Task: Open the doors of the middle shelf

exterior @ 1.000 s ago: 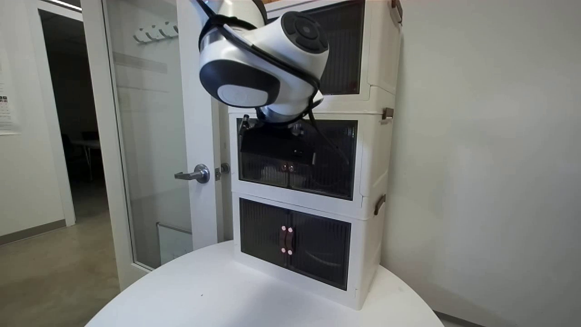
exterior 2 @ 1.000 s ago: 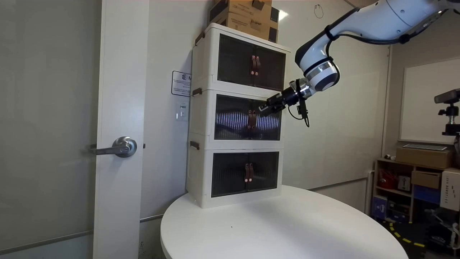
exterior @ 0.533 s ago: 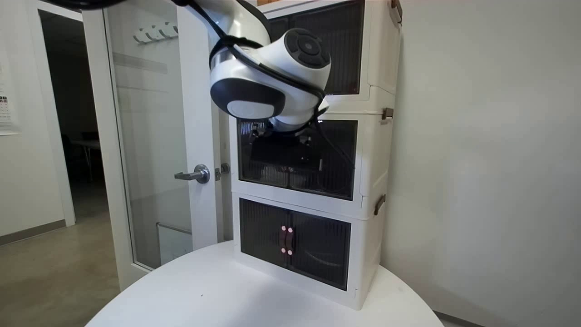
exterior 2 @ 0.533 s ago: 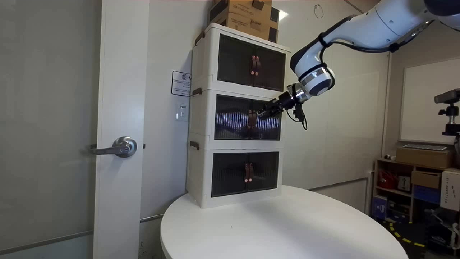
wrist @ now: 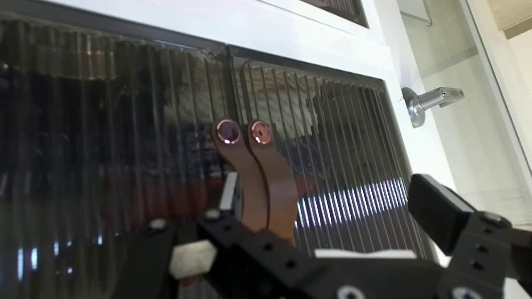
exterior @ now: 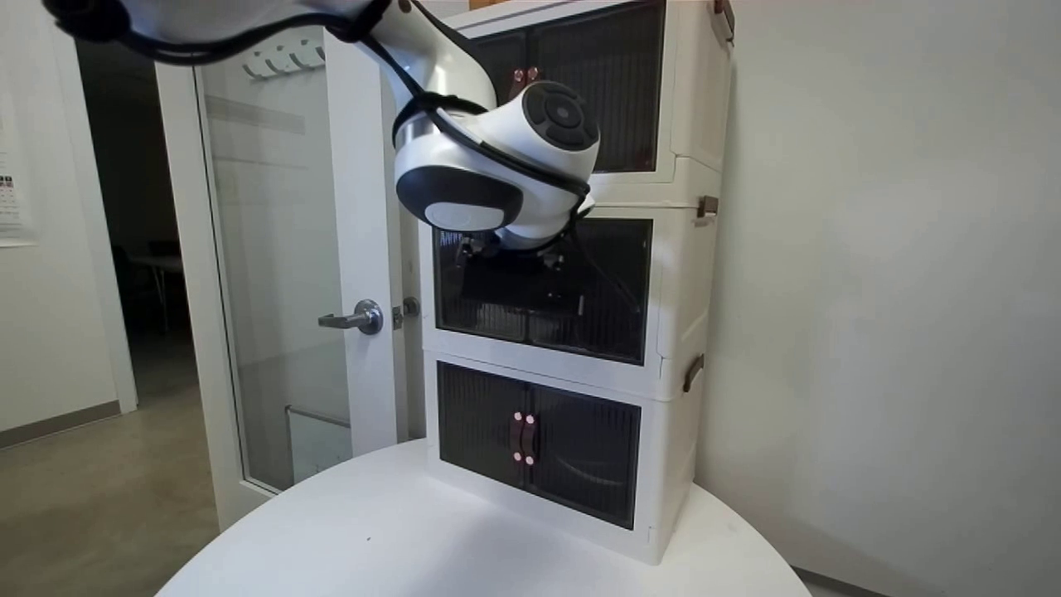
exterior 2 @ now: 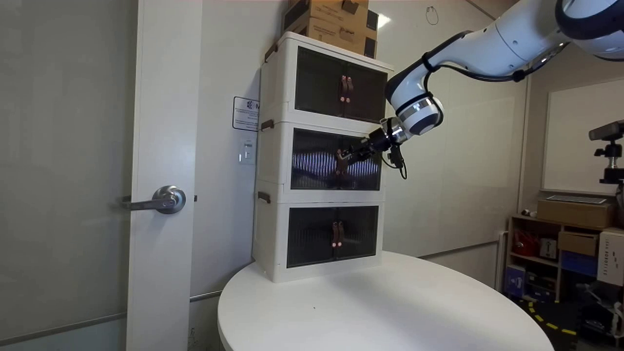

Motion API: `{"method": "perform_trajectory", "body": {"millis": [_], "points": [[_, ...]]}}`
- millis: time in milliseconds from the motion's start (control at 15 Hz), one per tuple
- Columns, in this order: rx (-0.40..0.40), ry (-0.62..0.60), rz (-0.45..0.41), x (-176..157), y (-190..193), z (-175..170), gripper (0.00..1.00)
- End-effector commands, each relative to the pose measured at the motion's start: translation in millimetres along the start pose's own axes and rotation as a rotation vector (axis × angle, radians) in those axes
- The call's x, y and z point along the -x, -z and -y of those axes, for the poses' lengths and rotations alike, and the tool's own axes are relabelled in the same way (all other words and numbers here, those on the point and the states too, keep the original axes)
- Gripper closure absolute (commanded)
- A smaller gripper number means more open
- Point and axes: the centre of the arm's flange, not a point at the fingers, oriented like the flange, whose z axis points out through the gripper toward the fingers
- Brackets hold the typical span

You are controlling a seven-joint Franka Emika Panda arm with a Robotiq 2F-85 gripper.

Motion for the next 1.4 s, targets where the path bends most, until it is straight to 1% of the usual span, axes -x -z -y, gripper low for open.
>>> {"method": "perform_trajectory", "body": {"millis": [0, 400, 467, 600, 800, 1000, 1333], "points": [[-0.013, 0.027, -0.023, -16, -17, -6, 0.0], [-0.026, 0.042, -0.024, -20, -26, -7, 0.0], [-0.067, 0.049, -0.019, -19, -26, -6, 0.0], [-0.174, 0.068, -0.008, -16, -29, 0, 0.0], [-0.277, 0.08, 0.001, -8, -29, 9, 0.0], [-0.327, 0.101, 0.011, -1, -27, 19, 0.0], [-0.376, 0.142, 0.035, 11, -26, 35, 0.0]]}}
